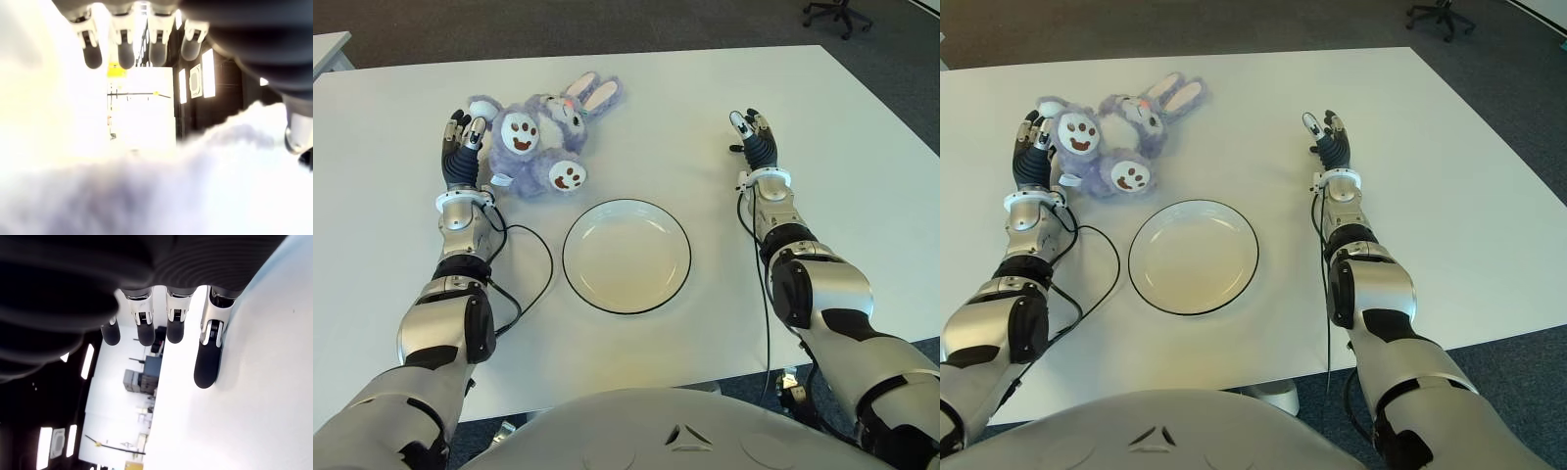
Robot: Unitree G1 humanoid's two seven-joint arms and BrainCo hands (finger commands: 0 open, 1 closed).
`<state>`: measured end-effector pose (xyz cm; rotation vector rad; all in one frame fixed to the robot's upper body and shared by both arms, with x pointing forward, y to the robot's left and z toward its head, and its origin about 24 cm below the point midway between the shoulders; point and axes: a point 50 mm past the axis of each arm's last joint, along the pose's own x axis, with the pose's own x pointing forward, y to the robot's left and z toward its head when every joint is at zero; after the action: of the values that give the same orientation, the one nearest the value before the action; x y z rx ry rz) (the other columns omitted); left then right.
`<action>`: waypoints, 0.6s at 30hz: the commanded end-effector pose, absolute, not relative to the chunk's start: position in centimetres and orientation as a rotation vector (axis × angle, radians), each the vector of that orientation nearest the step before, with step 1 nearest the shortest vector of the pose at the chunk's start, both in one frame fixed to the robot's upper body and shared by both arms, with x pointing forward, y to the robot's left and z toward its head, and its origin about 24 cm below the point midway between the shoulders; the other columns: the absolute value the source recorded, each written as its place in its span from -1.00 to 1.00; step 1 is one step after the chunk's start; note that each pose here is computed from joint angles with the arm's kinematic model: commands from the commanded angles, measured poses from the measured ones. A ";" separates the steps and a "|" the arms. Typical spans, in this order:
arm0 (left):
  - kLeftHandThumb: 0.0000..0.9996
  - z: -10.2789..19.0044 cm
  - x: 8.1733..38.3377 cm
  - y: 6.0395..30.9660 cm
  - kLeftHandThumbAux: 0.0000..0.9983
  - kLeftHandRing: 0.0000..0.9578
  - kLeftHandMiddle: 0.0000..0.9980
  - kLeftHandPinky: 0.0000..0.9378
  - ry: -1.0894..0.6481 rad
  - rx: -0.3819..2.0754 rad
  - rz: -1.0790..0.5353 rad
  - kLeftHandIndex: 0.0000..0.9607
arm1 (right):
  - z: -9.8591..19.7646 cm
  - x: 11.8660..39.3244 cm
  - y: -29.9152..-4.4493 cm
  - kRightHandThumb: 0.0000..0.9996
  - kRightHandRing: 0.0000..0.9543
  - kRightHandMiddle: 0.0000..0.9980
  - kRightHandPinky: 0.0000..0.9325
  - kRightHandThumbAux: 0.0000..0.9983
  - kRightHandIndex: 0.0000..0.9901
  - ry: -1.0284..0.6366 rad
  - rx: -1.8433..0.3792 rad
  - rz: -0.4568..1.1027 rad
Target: Put the doll into the plate.
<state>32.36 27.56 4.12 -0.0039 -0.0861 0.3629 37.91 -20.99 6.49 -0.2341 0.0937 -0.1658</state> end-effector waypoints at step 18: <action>-1.00 3.0 30.6 29.1 -0.34 -0.83 -0.86 -0.90 -0.077 0.027 0.350 -1.00 | 1.8 35.5 -21.7 -1.00 -1.00 -1.00 -1.00 -0.27 -1.00 0.306 -0.248 -0.171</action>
<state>31.80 28.67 4.57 0.0201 -0.1262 0.3530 37.93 -20.94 6.52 -0.2439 0.0930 -0.1634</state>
